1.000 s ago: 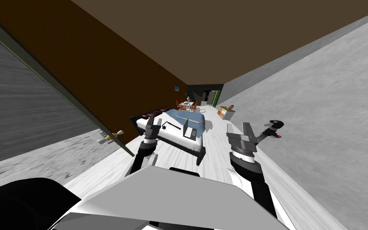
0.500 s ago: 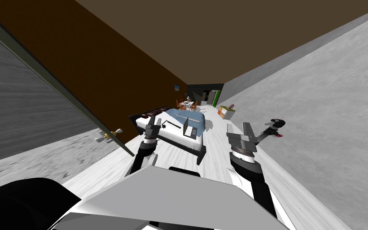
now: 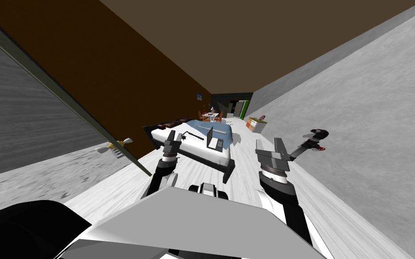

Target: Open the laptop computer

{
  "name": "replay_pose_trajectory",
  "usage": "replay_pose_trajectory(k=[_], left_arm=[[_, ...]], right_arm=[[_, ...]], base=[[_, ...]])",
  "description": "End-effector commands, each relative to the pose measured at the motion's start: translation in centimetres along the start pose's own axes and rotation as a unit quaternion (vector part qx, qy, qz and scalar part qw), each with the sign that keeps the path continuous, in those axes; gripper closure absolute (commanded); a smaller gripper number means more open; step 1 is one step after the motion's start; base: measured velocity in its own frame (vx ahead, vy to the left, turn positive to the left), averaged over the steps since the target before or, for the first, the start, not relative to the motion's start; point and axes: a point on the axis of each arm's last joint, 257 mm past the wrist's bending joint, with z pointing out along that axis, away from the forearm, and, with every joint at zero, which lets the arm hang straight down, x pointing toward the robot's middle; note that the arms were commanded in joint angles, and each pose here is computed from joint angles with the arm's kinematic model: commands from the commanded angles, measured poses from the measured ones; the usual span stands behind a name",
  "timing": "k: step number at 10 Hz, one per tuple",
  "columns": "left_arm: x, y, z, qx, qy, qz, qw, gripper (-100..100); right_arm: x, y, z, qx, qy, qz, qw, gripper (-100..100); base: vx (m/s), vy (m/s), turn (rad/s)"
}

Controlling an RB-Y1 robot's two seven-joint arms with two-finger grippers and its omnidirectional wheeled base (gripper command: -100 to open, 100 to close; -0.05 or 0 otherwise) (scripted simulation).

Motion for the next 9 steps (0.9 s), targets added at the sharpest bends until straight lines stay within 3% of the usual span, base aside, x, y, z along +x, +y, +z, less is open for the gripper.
replay_pose_trajectory(k=[1, 5, 7, 9], left_arm=[[0.0, 0.0, 0.0, 0.000, 0.000, 0.000, 1.0000, 0], [0.0, 0.0, 0.0, 0.000, 0.000, 0.000, 1.0000, 0], [0.0, 0.0, 0.0, 0.000, 0.000, 0.000, 1.0000, 0], [0.0, 0.0, 0.0, 0.000, 0.000, 0.000, 1.0000, 0]], right_arm=[[0.8, -1.4, -0.3, 0.020, 0.038, -0.057, 0.9974, -100], [1.3, -3.9, -1.2, 0.050, 0.086, -0.158, 0.9824, -100], [1.3, -5.4, -1.7, 0.066, 0.114, -0.221, 0.9664, -100], [1.0, -7.0, -2.4, 0.081, 0.140, -0.284, 0.9449, -100]], base=[[0.067, 0.113, -0.081], [0.058, 0.128, -0.065], [0.057, 0.156, -0.080], [0.083, 0.168, -0.094]])
